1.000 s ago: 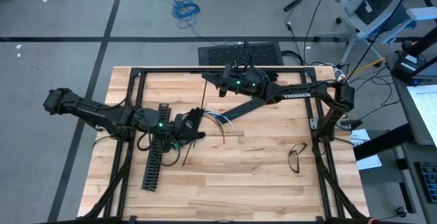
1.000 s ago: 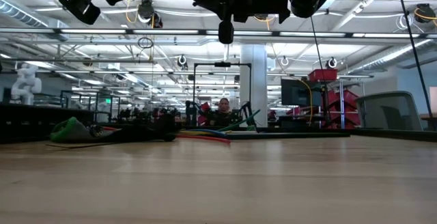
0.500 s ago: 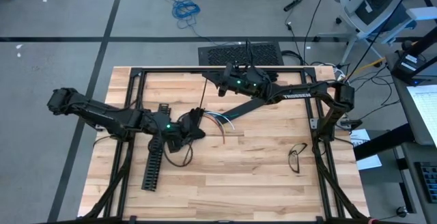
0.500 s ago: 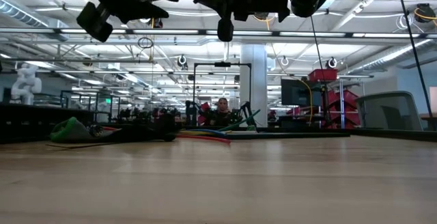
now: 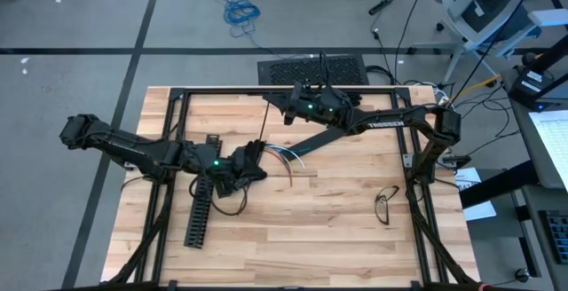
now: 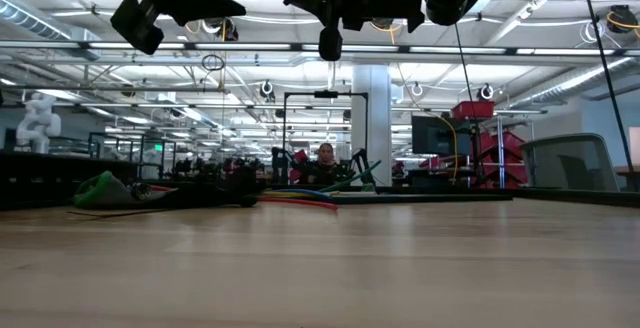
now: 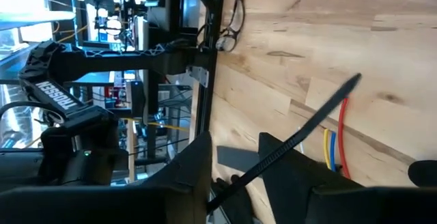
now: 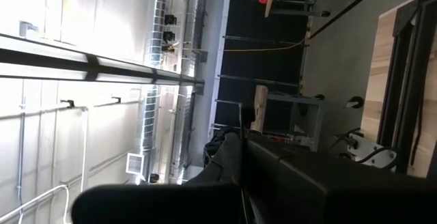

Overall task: Ziptie cables
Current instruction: Wrap the cable wires with the black zip tie

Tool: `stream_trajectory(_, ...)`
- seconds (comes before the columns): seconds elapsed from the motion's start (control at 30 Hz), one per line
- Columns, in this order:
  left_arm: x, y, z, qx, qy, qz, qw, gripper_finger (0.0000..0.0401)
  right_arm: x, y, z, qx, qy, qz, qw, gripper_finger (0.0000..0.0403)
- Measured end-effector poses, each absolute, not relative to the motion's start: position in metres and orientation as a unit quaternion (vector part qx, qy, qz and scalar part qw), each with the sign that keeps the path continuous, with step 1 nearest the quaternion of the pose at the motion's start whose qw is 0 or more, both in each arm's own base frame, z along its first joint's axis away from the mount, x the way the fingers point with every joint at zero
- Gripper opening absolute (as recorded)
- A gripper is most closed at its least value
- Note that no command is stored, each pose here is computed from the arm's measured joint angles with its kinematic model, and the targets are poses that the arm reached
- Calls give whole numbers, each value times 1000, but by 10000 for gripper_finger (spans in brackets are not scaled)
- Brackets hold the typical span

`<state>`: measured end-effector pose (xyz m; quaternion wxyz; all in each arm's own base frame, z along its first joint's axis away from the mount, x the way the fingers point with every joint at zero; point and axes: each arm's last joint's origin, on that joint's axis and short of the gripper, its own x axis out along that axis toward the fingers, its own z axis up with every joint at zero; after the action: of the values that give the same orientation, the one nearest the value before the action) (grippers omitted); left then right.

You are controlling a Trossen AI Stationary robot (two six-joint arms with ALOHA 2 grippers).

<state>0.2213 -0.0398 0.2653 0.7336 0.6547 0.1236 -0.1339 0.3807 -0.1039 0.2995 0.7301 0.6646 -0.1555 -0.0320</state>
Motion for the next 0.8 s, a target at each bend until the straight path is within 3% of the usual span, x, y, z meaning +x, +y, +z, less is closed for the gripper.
stream_trajectory(0.27,221,-40,265,654,125,-133,734,11,380,-105,299,660,-156,-34,734,0)
stream_trajectory(0.4,221,-40,265,625,128,-132,758,4,380,-106,299,645,-153,-35,748,0)
stream_trajectory(0.57,222,-40,266,516,128,-129,837,2,379,-110,298,558,-114,-21,822,0)
stream_trajectory(0.8,228,-23,278,246,99,-73,961,1,379,-113,287,390,-50,-43,918,0)
